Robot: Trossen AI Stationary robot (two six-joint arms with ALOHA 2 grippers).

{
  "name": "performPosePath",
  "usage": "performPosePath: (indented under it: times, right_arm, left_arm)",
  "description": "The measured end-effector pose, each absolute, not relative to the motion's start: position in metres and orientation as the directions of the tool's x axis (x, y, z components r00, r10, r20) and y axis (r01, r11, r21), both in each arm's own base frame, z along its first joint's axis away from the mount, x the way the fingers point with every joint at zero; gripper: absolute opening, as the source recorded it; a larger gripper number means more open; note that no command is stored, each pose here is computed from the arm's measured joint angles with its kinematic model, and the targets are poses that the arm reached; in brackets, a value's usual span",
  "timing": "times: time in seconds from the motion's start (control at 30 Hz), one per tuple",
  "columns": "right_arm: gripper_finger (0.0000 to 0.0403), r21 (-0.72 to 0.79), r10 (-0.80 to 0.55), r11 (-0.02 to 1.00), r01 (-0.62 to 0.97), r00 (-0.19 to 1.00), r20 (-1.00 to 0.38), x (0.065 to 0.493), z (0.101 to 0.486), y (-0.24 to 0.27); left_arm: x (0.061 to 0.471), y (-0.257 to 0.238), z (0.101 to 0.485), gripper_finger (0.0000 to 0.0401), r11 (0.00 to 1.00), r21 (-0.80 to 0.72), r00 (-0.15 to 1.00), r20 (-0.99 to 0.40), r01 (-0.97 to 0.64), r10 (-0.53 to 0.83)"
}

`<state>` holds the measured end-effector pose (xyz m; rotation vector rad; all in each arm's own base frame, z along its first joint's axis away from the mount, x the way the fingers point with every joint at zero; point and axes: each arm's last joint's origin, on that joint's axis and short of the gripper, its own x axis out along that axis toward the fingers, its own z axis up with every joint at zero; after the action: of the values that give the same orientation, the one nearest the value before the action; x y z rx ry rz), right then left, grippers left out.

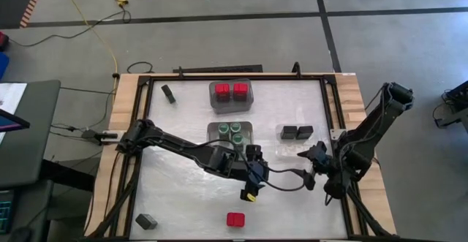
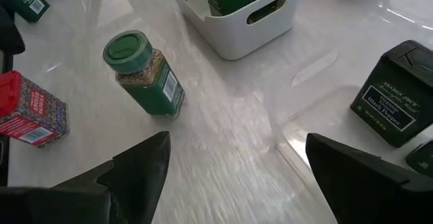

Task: Sort spices by type
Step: Put the green spice bottle into the gray bin

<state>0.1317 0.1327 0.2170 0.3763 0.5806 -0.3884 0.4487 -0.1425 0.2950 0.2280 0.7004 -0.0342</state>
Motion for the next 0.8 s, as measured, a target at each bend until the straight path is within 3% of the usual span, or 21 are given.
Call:
performPosePath:
  times: [0.8]
  right_arm:
    - [0.0372, 0.232, -0.244, 0.861, 0.452, 0.768, -0.592, 0.1318, 0.2170, 0.1328]
  left_arm:
    - [0.4453, -0.1428, 0.2910, 0.0359, 0.975, 0.175, 0.728, -0.685, 0.135, 0.022]
